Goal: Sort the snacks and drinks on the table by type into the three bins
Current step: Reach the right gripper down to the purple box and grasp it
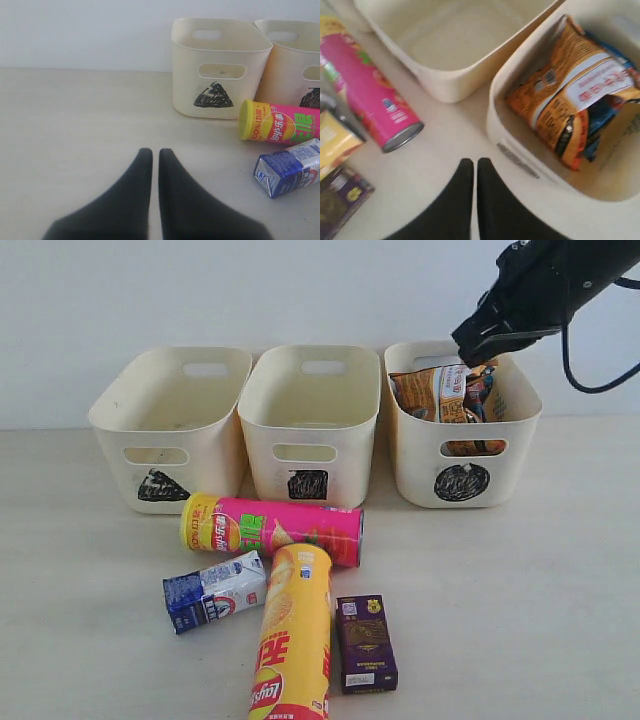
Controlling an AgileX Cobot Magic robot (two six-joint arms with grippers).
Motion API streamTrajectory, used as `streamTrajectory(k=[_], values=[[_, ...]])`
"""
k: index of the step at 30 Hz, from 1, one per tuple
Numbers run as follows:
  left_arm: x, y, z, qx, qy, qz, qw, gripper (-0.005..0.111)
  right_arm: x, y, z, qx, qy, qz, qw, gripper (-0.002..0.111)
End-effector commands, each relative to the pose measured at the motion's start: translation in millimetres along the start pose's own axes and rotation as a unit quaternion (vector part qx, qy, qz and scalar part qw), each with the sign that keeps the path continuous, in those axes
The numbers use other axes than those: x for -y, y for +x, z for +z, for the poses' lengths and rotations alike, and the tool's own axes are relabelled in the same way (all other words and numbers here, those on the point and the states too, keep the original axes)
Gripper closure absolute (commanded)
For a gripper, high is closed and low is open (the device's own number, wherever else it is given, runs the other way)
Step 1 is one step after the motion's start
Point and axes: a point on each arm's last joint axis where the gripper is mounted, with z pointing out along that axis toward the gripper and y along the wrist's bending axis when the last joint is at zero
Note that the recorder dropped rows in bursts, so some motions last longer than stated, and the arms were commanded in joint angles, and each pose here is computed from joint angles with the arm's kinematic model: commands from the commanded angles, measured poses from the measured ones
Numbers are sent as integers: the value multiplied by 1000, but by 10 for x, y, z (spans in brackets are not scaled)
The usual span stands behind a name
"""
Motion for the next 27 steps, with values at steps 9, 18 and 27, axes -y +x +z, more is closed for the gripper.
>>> streamTrajectory(k=[9, 18, 27], values=[[-2, -20, -6, 7, -2, -3, 1000, 103, -676, 396, 206, -111, -112, 4, 988, 109], [-2, -20, -6, 7, -2, -3, 1000, 103, -1193, 579, 474, -171, -106, 8, 980, 109], [-2, -20, -6, 7, -2, -3, 1000, 103, -1557, 673, 566, -224, -81, 21, 971, 100]])
